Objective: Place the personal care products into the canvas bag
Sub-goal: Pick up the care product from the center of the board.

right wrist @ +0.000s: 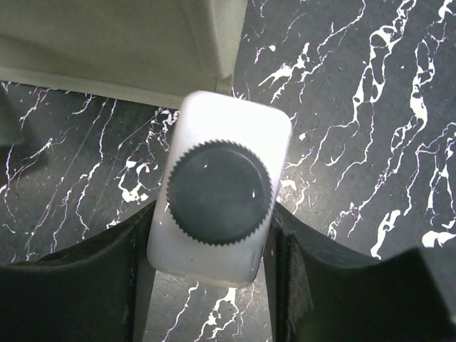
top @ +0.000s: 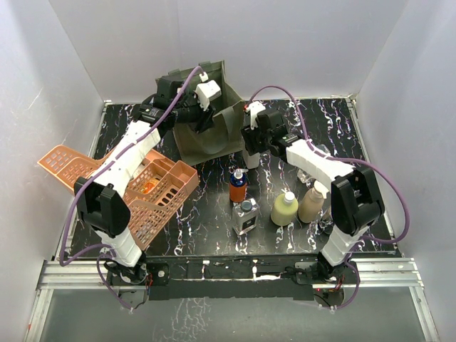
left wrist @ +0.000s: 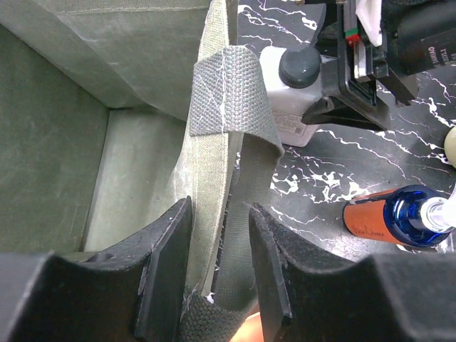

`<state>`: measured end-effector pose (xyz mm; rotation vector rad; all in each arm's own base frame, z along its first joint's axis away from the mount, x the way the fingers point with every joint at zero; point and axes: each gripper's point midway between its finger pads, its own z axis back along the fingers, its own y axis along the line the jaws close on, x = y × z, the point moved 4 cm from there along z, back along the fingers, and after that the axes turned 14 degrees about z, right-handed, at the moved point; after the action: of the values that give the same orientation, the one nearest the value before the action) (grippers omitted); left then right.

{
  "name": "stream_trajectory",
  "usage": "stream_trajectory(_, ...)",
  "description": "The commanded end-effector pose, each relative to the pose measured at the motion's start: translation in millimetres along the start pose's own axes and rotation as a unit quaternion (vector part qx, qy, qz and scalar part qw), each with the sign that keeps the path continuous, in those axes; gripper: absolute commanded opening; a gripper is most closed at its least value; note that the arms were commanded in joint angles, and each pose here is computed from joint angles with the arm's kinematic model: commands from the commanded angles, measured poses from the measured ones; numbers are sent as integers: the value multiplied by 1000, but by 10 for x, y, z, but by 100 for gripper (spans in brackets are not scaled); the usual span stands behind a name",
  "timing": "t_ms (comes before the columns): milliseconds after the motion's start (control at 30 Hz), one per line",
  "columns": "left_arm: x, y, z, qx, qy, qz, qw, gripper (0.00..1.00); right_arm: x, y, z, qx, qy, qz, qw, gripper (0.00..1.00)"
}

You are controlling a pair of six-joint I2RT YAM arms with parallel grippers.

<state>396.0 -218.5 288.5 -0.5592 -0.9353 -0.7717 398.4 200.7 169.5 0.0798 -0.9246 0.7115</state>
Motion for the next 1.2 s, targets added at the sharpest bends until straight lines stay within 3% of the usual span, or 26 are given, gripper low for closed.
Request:
stream_trajectory(0,120,-172,137,-31,-22,-4,999,36,356,-165,19,-32,-51,-3,998,44)
stream_trajectory(133,112,-255,88,-65,-17,-2,998,32,408,-267,151,-60,-52,9,997,16)
stream_trajectory(200,138,-316,66,-84,-16,-6,996,29,434,-355,276,-82,-58,10,995,8)
stream_trajectory(533,241,-637,-138,-155,-6,-34,987,0,577,-822,1225,-126,-129,24,983,8)
stream_trajectory(867,210,-1039,-244,-219,15,-75,973,0,1133,-1181,2130,-176,-184,45,966,8)
stream_trajectory(1167,244,-1298,-205,-274,12,-100,956,0,1809,-1254,2503,-154,-252,55,954,8)
